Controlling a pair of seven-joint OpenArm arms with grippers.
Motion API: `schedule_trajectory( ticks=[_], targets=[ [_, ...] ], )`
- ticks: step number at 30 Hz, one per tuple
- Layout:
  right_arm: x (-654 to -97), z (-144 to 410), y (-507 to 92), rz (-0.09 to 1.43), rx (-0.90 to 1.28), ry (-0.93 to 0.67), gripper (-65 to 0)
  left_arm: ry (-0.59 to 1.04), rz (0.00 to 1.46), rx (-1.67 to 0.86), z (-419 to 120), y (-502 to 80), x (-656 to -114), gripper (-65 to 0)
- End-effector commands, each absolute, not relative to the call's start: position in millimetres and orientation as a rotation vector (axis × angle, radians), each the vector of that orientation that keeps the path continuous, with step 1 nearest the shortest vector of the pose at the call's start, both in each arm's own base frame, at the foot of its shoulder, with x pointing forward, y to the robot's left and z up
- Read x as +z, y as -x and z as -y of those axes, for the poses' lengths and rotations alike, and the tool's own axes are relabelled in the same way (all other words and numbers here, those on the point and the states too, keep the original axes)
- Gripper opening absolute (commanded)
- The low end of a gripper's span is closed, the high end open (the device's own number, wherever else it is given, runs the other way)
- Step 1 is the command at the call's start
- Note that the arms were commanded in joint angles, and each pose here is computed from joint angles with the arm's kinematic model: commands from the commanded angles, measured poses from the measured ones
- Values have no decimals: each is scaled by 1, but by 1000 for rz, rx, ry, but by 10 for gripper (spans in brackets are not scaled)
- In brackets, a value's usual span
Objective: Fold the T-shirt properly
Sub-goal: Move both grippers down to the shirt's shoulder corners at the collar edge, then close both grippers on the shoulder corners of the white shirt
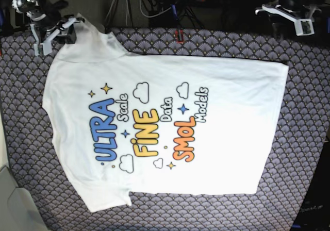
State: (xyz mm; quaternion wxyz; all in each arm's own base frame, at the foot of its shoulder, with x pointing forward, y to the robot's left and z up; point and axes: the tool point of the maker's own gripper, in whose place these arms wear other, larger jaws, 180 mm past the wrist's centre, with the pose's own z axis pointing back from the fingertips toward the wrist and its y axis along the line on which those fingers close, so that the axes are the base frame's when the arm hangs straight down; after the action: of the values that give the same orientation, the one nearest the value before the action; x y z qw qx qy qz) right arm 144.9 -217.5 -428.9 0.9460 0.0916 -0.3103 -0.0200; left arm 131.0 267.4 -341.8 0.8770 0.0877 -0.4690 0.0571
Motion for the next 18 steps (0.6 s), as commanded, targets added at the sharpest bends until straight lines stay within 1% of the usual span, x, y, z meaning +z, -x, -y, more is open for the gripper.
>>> schedule_trajectory(
  ticks=[1, 4, 6, 10, 14, 18],
  targets=[
    [-432, 212, -139, 599, -17, -198, -547, -202, 1004, 112, -274, -134, -334, -353],
    [-438, 202, -135, 579, -4, -225, -619, -236, 989, 137, -289, -145, -332, -353],
    [-444, 200, -131, 560, -10, -234, -650, -246, 968, 166, -295, -149, -333, -354],
    [-453, 202, -126, 540, -33, -238, -650, -262, 980, 254, -306, -163, -329, -353],
    [-454, 204, -126, 538, -35, -234, -650, -177, 970, 230, -293, -182, -338, -355],
    [-454, 204, -126, 538, -35, -234, -650, -134, 954, 269, -294, -194, -354, -354]
  ],
)
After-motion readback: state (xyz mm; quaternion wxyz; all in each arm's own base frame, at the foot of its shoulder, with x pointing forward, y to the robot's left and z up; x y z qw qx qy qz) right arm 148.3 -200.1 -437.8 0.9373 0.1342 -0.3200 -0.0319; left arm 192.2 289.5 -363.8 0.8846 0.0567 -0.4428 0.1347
